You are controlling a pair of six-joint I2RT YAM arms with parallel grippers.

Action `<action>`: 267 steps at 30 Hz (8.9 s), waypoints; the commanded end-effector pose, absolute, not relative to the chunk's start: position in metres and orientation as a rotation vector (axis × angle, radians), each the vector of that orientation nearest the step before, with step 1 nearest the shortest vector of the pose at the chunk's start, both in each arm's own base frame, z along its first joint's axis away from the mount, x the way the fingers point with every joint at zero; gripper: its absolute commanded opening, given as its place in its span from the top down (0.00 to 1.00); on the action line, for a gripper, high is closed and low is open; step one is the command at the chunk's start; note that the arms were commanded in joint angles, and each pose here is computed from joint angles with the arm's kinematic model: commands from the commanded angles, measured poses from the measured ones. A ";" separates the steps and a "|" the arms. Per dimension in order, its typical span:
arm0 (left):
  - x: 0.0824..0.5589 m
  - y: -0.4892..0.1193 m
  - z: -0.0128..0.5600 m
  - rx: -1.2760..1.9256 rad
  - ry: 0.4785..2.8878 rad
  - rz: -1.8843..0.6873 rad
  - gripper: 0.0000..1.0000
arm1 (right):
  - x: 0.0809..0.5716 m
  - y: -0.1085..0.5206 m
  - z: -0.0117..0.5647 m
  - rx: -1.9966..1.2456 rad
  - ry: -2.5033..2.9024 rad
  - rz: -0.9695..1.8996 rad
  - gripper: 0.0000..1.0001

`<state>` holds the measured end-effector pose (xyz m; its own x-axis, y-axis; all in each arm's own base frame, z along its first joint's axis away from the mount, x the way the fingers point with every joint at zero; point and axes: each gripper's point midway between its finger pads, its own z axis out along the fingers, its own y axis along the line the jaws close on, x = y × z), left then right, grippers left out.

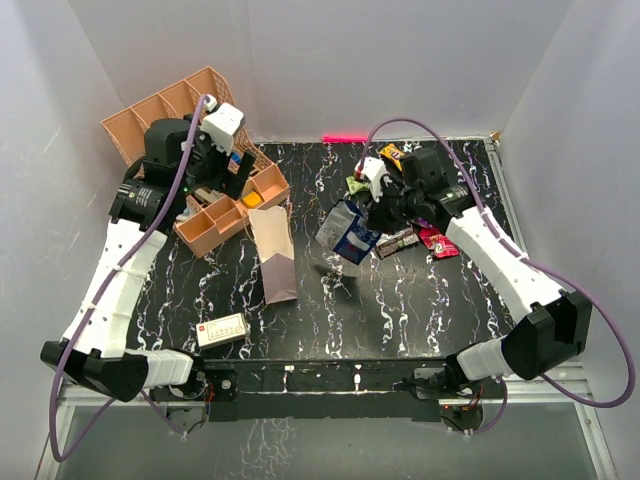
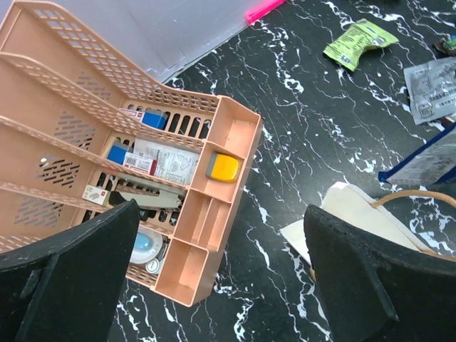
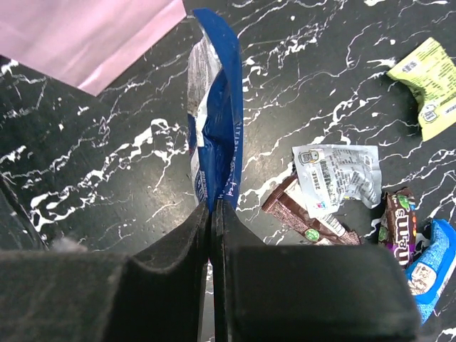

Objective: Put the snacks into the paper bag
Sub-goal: Pick up the snack from the center of the board, then place the snack in the paper bag.

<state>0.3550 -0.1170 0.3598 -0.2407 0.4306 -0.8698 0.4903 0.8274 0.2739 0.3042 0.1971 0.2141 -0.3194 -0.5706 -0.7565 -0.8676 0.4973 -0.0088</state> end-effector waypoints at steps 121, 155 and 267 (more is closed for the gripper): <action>0.338 -0.144 0.201 0.525 2.038 -0.853 0.31 | 0.285 0.299 0.425 -0.933 1.672 0.771 0.92; 0.313 -0.132 0.192 0.643 1.998 -0.746 0.31 | 0.252 0.285 0.378 -1.046 1.786 0.699 0.92; 0.329 -0.113 0.205 0.653 1.998 -0.564 0.27 | 0.229 0.373 0.277 -1.309 1.779 0.397 0.86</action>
